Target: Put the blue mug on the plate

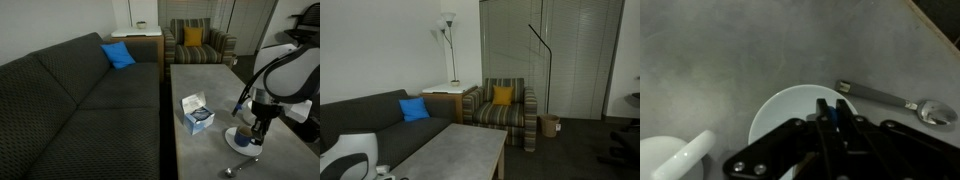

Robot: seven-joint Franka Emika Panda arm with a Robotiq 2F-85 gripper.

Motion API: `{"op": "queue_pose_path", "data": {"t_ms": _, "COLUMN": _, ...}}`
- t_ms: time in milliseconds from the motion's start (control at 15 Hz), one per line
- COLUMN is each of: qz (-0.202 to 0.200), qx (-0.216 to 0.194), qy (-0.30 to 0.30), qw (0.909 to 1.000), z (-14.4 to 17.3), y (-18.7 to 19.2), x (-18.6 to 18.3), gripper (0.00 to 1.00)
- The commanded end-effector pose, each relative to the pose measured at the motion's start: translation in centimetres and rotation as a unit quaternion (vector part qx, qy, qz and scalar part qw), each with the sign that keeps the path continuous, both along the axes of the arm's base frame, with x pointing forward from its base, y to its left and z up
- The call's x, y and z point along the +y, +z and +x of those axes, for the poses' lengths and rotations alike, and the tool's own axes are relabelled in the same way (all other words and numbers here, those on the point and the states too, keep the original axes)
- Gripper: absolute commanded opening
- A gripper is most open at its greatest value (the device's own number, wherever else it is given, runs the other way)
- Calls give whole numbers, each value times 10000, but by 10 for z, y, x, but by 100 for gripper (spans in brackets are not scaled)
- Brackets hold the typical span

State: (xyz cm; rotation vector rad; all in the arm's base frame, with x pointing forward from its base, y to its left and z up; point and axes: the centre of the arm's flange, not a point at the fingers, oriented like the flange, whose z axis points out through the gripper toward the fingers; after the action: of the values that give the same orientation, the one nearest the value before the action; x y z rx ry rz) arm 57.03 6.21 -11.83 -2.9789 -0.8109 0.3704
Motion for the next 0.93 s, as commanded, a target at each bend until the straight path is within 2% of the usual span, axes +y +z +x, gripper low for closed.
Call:
{"op": "queue_pose_path", "data": {"t_ms": 0, "qz": -18, "qx": -83, "qy": 96, "qw": 9999, "z": -5, "y": 3, "x": 2, "gripper": 3}}
{"op": "queue_pose_path", "data": {"t_ms": 533, "qz": -229, "qx": -39, "qy": 13, "qw": 9997, "z": -7, "y": -1, "x": -2, "gripper": 3}}
{"op": "queue_pose_path", "data": {"t_ms": 867, "qz": -269, "qx": -29, "qy": 52, "qw": 9996, "z": -7, "y": -4, "x": -1, "gripper": 33}}
